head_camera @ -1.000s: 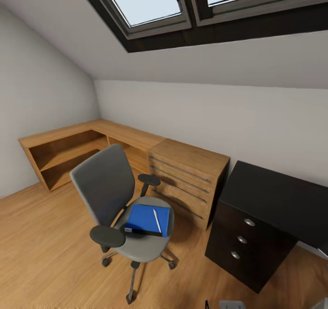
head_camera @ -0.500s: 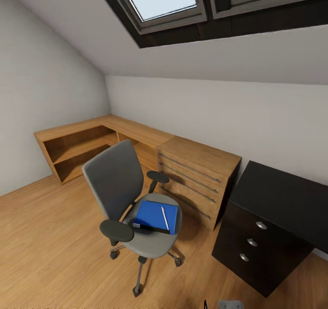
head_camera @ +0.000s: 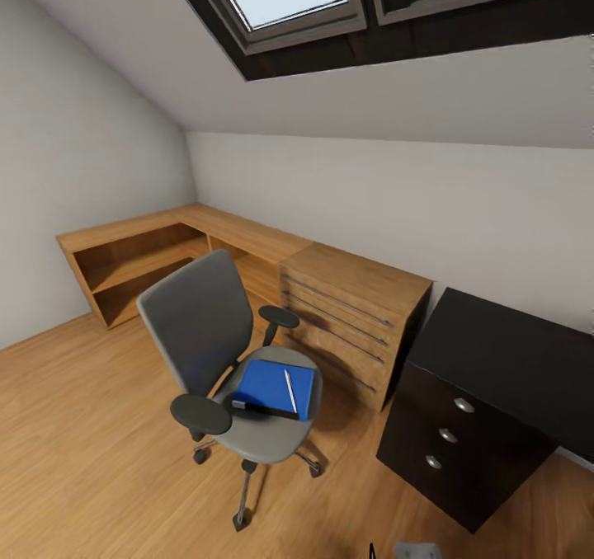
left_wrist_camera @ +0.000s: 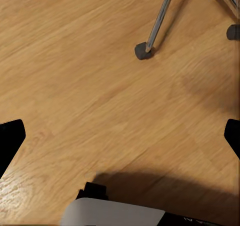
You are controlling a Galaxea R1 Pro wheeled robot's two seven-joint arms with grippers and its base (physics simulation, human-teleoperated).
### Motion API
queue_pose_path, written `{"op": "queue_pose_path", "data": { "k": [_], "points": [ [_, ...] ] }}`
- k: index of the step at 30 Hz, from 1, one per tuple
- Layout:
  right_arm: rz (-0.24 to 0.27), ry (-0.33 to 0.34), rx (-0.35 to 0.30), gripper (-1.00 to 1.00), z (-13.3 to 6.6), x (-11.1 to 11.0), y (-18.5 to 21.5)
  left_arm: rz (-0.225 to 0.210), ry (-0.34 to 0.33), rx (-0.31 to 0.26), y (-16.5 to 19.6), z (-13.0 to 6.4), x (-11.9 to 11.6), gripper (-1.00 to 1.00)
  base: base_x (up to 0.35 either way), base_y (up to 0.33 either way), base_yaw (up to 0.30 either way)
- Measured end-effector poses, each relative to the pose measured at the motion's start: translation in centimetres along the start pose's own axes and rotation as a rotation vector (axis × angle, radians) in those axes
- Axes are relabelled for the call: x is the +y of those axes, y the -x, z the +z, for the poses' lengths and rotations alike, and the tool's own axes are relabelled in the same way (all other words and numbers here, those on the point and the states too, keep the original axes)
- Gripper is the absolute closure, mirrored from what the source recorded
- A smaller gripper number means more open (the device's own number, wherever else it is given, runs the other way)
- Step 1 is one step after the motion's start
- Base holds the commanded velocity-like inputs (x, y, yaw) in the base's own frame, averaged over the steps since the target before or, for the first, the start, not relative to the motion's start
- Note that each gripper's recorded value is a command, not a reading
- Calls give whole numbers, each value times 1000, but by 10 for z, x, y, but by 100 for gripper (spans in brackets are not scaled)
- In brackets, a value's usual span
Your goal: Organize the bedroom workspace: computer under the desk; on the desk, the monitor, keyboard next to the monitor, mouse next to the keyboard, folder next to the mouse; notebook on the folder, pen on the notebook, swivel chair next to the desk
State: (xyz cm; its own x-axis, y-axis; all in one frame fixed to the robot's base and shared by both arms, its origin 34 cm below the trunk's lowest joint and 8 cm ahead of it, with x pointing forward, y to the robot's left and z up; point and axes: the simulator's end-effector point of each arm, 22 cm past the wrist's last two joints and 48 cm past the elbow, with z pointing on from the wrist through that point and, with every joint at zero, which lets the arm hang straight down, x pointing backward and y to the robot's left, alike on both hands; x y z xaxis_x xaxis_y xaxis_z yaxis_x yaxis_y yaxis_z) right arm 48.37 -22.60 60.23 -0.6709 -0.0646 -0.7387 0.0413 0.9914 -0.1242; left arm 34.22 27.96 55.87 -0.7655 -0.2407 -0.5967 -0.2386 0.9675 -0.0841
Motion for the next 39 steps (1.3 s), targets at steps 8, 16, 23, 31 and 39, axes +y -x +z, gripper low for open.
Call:
{"op": "queue_pose_path", "data": {
  "k": [8,16,23,31,39],
  "points": [
    [-1,-2,6,-100,-1,-2,-3,0,0,1,0,0,0,-100,0,-120,0],
    [-4,1,10,-100,-1,0,-4,0,0,2,-1,0,0,-100,3,-10,0],
    [-2,1,10,-100,-2,0,-4,1,-2,0,0,0,0,-100,167,29,0],
    [-2,2,10,-100,-2,1,-4,0,-2,1,0,0,0,-100,274,9,0],
    [-2,1,9,-100,-1,1,-4,0,-2,2,-1,0,-1,-100,70,1,0]
  ]
}}
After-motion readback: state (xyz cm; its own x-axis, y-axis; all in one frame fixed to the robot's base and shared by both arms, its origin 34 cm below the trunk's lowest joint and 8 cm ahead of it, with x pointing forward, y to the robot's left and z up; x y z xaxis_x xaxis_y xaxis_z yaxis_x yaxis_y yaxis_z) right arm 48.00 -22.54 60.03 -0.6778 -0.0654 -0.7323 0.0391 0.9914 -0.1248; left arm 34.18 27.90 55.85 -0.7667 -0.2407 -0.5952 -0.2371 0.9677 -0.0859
